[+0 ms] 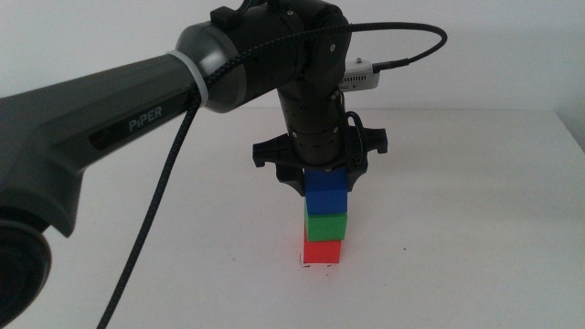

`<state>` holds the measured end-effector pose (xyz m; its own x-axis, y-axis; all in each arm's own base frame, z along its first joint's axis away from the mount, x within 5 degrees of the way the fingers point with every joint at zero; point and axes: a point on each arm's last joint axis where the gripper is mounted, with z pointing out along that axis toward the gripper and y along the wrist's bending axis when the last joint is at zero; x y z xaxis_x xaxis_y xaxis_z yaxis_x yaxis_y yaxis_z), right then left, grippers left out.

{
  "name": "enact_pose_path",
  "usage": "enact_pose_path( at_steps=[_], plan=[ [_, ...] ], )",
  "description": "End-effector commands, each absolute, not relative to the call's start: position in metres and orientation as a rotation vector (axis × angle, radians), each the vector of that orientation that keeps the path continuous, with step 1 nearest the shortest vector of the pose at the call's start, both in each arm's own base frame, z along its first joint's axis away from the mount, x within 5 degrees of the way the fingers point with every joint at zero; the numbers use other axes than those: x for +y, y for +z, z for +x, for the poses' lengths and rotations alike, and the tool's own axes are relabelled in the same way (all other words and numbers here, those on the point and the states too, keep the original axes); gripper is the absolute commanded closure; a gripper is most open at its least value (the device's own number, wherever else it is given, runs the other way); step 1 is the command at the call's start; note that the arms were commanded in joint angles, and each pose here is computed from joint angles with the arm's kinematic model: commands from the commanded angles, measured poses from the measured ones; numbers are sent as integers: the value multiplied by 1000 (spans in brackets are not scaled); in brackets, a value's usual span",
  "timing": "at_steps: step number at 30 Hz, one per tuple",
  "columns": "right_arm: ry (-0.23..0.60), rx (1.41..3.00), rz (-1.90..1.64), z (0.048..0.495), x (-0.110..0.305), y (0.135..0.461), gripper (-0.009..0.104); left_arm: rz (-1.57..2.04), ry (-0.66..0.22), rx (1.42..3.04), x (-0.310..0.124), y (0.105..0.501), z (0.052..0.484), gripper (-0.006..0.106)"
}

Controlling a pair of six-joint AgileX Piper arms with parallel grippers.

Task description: Stack red cubes first, then green, then blue cubes in a specific spot.

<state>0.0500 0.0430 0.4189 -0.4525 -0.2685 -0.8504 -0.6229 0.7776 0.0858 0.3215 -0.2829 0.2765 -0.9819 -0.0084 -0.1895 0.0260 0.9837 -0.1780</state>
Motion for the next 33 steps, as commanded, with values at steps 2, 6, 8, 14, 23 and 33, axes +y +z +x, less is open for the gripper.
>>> enact_pose_path(
  at_steps=[2, 6, 8, 14, 23, 33],
  plan=[
    [485, 2031, -671, 50, 42, 419, 7, 34, -277, 2929, -283, 279, 322, 53],
    [485, 2031, -671, 50, 42, 419, 7, 57, -247, 2914, -282, 279, 324, 26],
    [485, 2031, -671, 50, 42, 419, 7, 69, -239, 2910, -281, 279, 324, 12],
    [485, 2031, -671, 50, 42, 419, 7, 99, -258, 2899, -280, 285, 322, 7],
    [485, 2031, -671, 50, 42, 419, 7, 261, -338, 2545, -231, 409, 279, 7],
    [485, 2031, -671, 50, 42, 419, 7, 313, -133, 2283, -84, 474, 196, 7]
  ],
)
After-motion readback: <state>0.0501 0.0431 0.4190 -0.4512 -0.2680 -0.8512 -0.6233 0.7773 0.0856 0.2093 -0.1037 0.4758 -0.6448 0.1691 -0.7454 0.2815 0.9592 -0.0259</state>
